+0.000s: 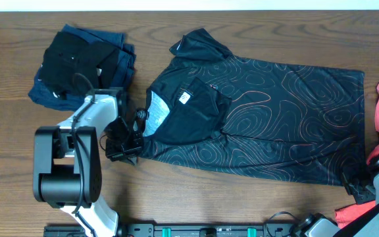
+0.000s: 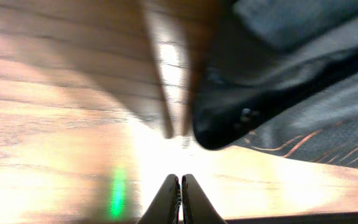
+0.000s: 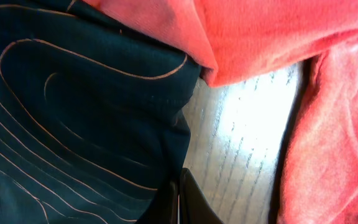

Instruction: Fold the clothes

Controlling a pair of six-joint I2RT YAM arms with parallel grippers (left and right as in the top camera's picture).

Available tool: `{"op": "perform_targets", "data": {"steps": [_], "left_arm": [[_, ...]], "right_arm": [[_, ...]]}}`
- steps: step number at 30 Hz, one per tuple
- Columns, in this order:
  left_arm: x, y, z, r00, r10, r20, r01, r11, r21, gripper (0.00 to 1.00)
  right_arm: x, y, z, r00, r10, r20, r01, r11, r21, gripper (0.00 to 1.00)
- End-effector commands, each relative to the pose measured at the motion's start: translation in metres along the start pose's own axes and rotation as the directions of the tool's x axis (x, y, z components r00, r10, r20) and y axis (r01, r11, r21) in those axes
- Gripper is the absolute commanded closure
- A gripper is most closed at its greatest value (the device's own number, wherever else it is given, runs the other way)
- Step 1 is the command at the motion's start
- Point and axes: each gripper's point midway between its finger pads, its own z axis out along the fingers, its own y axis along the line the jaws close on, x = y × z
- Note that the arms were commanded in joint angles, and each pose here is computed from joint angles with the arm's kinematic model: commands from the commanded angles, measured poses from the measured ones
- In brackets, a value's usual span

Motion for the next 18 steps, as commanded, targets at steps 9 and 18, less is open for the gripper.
{"op": "perform_targets", "data": {"steps": [9, 18], "left_arm": [[-0.032, -0.025, -0.007, 0.986, 0.091, 0.143, -0.113, 0.981, 0.16, 0.37], [-0.034, -0.015, -0.002, 0.985, 0.086, 0.146, -0.102, 0.989, 0.104, 0.94]], "right_arm": [[-0.011, 0.005, -0.006, 0.999, 0.01, 0.046, -0.01, 1.0, -0.014, 0.96], [-0.011, 0.006, -0.006, 0.999, 0.01, 0.044, -0.009, 1.0, -0.021, 0.95]]}}
